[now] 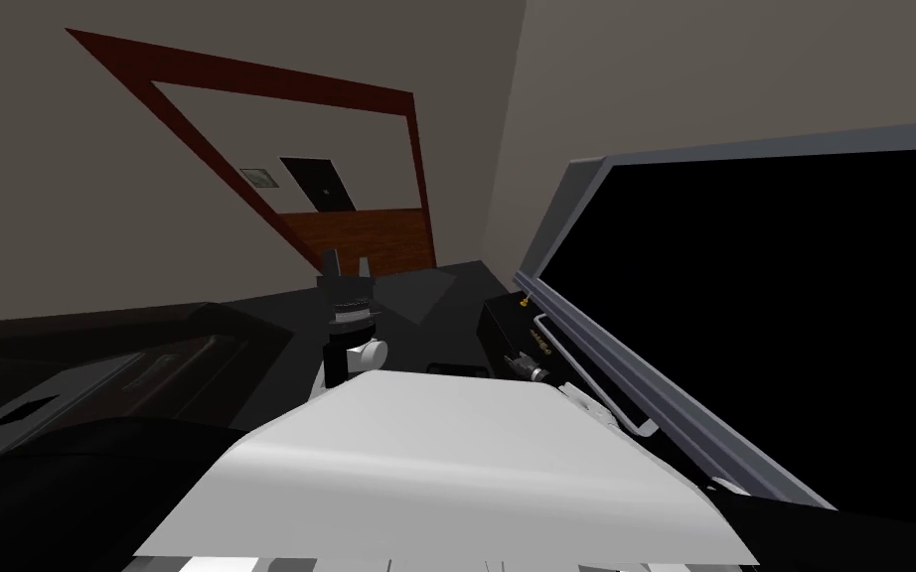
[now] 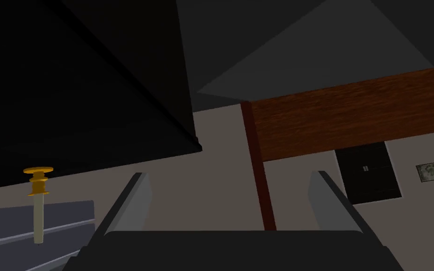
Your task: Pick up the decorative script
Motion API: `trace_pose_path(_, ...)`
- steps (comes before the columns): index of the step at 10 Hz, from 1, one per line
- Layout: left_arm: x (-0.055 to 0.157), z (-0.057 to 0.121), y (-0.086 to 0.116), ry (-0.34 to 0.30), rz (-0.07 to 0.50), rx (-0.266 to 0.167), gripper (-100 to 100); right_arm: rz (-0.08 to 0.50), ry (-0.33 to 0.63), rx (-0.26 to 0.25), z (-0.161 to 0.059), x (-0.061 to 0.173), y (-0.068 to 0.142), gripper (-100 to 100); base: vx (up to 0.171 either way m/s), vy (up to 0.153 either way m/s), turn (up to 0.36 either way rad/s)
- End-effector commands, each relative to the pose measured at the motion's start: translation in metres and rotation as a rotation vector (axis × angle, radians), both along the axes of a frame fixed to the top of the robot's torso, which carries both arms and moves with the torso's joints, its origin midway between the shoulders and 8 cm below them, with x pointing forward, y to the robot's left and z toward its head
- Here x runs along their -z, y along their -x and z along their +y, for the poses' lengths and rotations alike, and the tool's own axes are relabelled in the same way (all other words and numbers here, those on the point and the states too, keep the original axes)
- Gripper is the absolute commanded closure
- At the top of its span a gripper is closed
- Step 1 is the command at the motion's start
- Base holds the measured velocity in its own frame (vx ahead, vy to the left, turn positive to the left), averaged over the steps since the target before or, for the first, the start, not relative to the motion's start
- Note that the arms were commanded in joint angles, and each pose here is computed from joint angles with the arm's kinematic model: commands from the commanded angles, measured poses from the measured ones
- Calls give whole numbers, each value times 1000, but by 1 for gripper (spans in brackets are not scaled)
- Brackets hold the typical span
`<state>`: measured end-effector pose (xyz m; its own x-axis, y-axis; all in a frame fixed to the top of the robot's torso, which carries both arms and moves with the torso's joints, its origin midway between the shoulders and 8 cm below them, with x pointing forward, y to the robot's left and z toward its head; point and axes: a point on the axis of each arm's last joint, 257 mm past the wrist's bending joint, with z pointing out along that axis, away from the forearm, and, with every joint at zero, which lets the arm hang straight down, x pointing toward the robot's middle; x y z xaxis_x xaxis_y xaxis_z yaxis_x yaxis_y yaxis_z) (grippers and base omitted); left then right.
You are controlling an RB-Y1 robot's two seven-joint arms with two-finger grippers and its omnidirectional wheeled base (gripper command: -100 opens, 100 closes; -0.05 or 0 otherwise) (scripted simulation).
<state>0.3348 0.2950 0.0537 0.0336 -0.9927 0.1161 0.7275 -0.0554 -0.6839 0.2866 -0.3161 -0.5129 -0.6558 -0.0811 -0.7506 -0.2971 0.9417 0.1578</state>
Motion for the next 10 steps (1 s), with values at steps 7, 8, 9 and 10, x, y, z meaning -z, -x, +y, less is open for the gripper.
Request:
trace_pose_path(7, 0, 0, 0, 0, 0, 0, 0, 102, 246, -54, -77, 37, 35, -100, 42, -46, 108)
trace_pose_path(8, 0, 0, 0, 0, 0, 0, 0, 124, 303, -67, -97, 42, 42, -100, 50, -49, 136)
trace_pose_path(9, 0, 0, 0, 0, 0, 0, 0, 145, 355, -79, -115, 46, 48, -100, 63, -63, 194)
trace_pose_path(10, 0, 0, 0, 0, 0, 0, 0, 165, 403, -90, -133, 48, 54, -100, 71, -82, 141)
